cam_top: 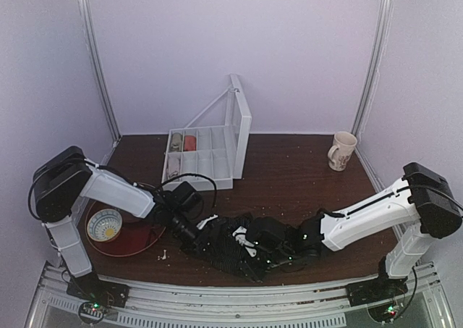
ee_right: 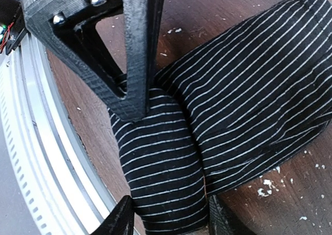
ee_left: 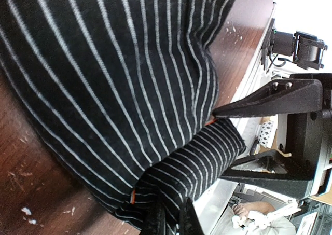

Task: Roll the underwear
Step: Roll the underwear at the center of the board.

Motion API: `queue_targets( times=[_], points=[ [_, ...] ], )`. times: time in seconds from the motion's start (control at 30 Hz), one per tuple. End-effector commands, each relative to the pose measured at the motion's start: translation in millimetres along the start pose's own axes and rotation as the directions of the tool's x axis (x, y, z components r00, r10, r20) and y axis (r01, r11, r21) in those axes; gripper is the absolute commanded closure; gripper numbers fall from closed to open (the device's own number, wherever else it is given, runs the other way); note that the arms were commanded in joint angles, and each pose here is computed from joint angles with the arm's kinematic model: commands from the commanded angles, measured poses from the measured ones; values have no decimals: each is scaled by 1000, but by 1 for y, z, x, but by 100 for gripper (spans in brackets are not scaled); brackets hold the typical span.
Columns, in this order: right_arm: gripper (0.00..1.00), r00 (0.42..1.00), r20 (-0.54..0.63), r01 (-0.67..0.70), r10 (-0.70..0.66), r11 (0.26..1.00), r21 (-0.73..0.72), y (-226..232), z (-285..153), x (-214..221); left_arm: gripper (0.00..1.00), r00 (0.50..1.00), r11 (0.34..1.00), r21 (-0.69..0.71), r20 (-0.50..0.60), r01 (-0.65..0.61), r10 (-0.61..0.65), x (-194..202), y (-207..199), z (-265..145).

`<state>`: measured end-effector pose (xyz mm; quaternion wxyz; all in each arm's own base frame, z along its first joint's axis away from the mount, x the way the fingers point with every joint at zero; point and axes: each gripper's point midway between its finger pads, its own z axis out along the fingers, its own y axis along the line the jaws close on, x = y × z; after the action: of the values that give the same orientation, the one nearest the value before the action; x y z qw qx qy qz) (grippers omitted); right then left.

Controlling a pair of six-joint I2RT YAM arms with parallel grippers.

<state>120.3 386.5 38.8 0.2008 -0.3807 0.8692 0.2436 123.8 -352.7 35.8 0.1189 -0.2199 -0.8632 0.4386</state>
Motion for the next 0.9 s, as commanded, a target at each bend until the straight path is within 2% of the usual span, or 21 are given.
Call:
queue_targets(
  times=[0.0, 0.3, 0.57, 0.73, 0.87],
  points=[
    [56, 1000, 3, 6, -6, 999, 51, -5, 3, -3, 100, 997, 997, -45, -37, 62, -64, 13, 16, 7],
    [65, 1000, 22, -22, 21, 999, 26, -1, 13, -6, 100, 997, 997, -44, -36, 64, -66, 12, 16, 6],
    [99, 998, 46, -47, 49, 998, -37, 10, 16, -11, 100, 997, 997, -46, -34, 67, -68, 14, 17, 6],
    [100, 993, 62, -90, 97, 989, -115, 16, 15, -8, 100, 997, 997, -44, -32, 69, -70, 15, 16, 5],
    [100, 981, 47, -176, 188, 965, -196, 14, 16, -5, 100, 998, 997, -39, -12, 64, -65, 11, 9, 0]
  ],
)
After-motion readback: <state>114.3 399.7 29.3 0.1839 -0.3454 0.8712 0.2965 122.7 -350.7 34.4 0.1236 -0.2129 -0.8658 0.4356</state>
